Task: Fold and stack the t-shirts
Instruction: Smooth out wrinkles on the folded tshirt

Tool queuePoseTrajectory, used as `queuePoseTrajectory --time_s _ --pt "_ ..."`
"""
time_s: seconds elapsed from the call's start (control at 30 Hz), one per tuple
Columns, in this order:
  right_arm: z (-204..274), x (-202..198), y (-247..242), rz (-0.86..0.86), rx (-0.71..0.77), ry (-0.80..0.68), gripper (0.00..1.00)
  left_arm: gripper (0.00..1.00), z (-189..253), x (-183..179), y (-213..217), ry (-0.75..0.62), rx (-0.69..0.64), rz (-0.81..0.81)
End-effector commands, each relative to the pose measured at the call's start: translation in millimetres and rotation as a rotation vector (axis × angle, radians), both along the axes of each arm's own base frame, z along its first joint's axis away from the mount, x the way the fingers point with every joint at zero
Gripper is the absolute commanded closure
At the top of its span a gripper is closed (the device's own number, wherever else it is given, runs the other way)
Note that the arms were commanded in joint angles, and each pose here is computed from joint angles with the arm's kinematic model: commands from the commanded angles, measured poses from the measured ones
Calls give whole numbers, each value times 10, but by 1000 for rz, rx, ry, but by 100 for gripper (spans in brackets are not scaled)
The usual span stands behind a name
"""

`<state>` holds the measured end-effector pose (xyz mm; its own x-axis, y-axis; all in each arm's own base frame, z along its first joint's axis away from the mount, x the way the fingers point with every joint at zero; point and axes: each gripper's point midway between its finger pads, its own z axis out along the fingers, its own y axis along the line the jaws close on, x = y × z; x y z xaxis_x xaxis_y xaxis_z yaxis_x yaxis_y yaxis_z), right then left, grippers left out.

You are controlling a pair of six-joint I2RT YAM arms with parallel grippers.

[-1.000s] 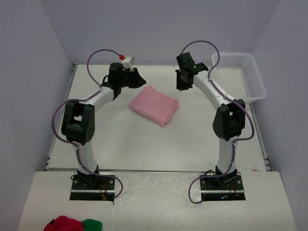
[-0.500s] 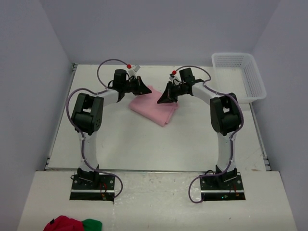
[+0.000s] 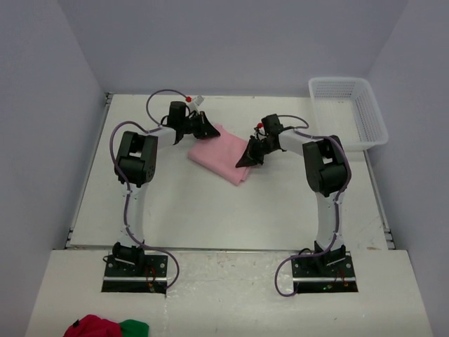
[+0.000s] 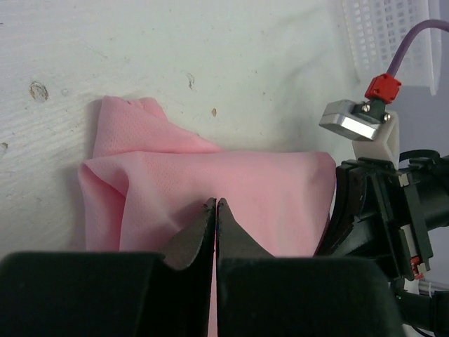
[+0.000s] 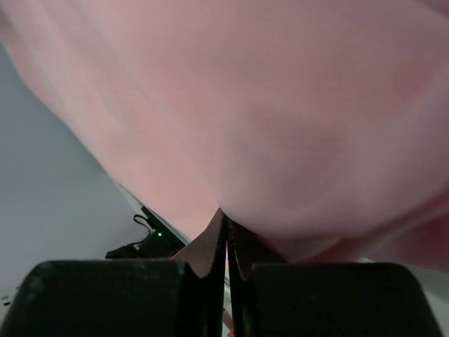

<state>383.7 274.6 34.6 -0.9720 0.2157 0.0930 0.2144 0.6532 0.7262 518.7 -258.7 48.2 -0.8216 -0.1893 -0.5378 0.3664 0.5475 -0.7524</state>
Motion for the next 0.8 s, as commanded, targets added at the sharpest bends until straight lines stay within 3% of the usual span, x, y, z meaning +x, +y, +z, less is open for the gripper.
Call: queuePoseTrajectory --time_s 0.0,0.37,0.77 --pt "54 -69 -176 -40 -102 -22 100 100 34 102 57 -20 16 7" --pt "-304 -332 -368 -72 -232 53 100 100 -349 -21 180 51 75 29" --pt "-177 -209 -560 -102 -367 13 100 100 -627 -387 567 133 209 130"
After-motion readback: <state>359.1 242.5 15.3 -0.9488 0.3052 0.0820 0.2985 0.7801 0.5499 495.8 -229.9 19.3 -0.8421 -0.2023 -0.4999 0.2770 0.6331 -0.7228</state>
